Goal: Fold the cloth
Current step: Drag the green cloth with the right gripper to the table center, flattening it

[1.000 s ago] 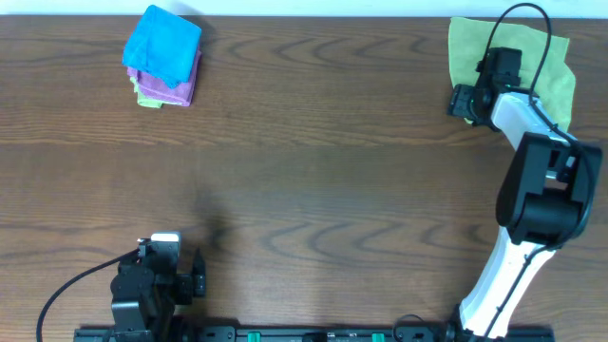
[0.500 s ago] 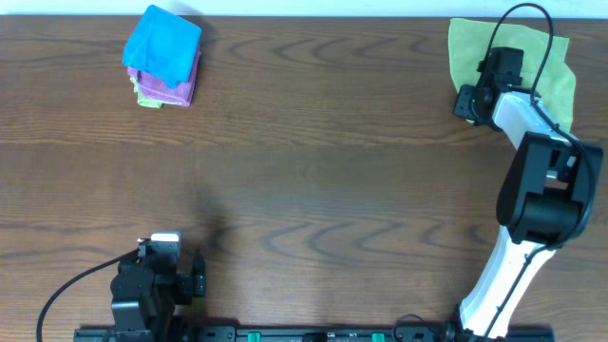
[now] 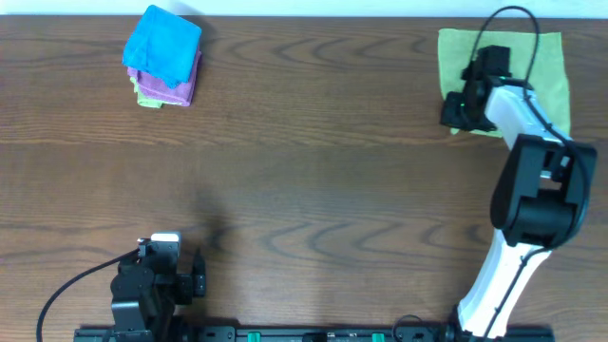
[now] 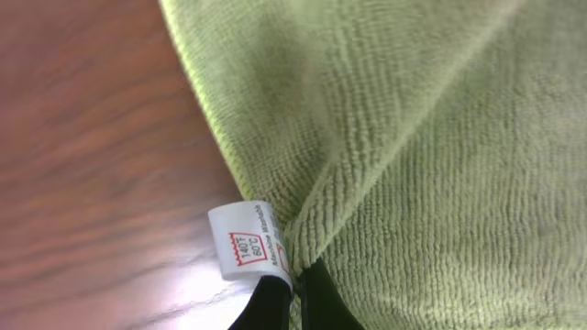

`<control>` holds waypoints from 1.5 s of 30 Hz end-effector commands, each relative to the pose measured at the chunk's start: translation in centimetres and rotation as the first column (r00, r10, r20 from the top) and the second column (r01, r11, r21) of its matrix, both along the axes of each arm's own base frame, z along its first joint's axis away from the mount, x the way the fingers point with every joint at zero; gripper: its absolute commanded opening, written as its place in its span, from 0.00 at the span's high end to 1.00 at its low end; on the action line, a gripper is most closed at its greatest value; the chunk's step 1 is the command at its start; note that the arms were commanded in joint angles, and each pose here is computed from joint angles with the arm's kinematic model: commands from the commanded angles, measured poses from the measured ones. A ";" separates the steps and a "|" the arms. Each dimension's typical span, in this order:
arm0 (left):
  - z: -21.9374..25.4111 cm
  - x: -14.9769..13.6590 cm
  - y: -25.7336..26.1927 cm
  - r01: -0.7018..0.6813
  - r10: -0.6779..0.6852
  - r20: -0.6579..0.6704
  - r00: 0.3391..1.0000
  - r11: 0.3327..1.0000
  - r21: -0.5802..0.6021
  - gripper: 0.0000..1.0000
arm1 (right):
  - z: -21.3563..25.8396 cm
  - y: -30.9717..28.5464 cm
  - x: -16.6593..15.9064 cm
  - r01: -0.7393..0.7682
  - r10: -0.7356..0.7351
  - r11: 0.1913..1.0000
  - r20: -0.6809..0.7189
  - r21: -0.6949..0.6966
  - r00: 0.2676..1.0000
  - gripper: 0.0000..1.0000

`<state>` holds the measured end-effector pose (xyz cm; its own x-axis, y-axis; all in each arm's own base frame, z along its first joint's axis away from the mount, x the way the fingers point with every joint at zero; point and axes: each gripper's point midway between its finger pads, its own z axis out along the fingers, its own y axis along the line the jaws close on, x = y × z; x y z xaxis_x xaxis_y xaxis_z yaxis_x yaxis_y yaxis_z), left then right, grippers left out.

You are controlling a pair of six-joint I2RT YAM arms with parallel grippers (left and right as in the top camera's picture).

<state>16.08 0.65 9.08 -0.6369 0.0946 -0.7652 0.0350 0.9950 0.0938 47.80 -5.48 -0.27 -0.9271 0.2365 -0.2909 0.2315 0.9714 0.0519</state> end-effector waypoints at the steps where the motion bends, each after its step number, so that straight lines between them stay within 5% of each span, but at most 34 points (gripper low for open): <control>1: -0.3 -0.2 0.1 0.000 0.000 -0.009 1.000 1.000 0.012 0.05 | -2.5 6.6 -2.5 -0.126 0.138 0.986 -0.105 0.109 0.985 0.99; 17: -0.3 -0.2 0.1 0.000 0.000 -0.009 1.000 1.000 0.012 0.05 | 1.8 22.4 -7.4 -0.452 0.477 0.871 -0.104 0.193 0.873 0.99; 39: -0.3 -0.2 0.1 0.000 0.000 -0.009 1.000 1.000 0.012 0.05 | 2.6 38.9 -21.4 -0.703 0.750 0.659 -0.166 0.268 0.640 0.98; 42: -0.3 -0.2 0.1 0.000 0.000 -0.009 1.000 1.000 0.012 0.05 | 3.1 39.6 -22.1 -0.720 0.766 0.640 -0.153 0.268 0.624 0.71; 45: -0.3 -0.2 0.1 0.000 0.000 -0.009 1.000 1.000 0.012 0.05 | 4.4 40.3 -22.4 -0.737 0.783 0.616 -0.112 0.280 0.612 0.59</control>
